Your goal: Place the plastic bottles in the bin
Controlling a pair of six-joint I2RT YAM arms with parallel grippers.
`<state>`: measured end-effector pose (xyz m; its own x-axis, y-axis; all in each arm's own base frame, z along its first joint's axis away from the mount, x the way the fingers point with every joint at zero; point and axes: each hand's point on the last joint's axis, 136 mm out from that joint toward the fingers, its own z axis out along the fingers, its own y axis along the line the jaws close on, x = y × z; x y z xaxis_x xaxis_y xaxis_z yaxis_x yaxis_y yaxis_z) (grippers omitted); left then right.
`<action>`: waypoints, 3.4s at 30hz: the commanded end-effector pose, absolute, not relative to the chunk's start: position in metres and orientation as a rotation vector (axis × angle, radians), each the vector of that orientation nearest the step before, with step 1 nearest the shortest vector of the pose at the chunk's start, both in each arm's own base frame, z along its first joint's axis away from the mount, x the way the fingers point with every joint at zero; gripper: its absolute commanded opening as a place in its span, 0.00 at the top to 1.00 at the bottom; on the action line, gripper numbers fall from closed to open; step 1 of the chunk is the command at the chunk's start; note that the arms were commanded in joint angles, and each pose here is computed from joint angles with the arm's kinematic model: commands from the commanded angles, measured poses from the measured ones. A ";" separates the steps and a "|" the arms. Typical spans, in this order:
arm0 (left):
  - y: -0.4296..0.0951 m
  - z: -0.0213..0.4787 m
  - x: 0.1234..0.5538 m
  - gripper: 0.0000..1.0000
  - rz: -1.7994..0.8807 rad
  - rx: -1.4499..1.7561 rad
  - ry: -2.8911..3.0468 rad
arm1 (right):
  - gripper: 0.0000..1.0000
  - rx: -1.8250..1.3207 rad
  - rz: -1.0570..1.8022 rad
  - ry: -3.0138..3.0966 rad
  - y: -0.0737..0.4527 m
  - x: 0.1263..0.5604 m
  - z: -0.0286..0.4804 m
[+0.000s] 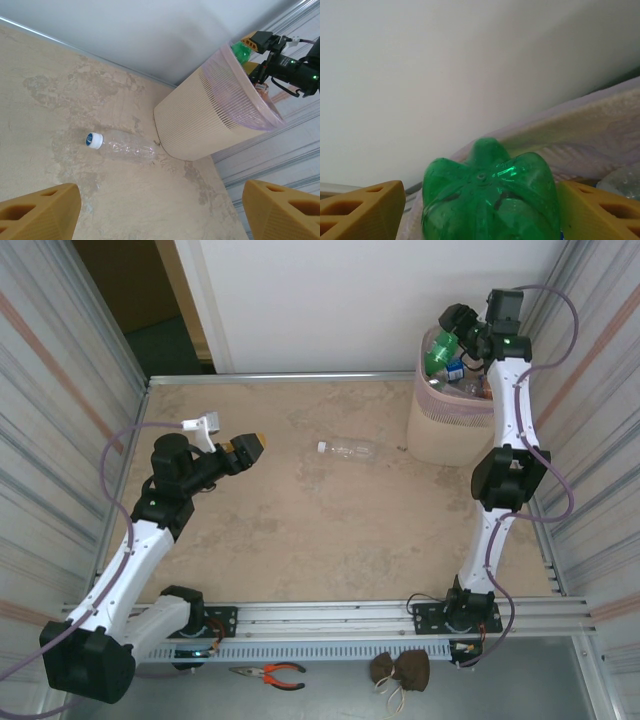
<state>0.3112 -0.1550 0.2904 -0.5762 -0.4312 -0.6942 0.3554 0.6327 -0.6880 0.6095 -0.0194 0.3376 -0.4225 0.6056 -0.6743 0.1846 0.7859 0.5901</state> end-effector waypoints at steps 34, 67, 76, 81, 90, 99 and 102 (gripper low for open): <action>-0.150 0.300 0.306 0.15 -1.051 -0.064 1.871 | 0.41 0.356 0.443 2.128 -0.026 0.567 0.352; -0.193 0.201 0.369 0.26 -0.773 -0.625 2.341 | 0.40 0.215 0.577 2.052 0.004 0.409 0.402; -0.224 0.150 0.398 0.29 -0.850 -1.071 2.457 | 0.40 0.201 0.571 2.021 0.009 0.392 0.413; -0.246 0.129 0.411 0.29 -0.908 -1.200 2.481 | 0.40 0.215 0.557 1.996 0.008 0.383 0.416; -0.276 0.107 0.433 0.28 -1.004 -1.341 2.471 | 0.41 0.221 0.570 1.974 0.012 0.375 0.422; -0.287 0.099 0.447 0.26 -1.004 -1.444 2.454 | 0.43 0.197 0.570 1.929 0.019 0.370 0.438; -0.290 0.096 0.450 0.24 -1.011 -1.482 2.446 | 0.43 0.190 0.573 1.928 0.021 0.370 0.440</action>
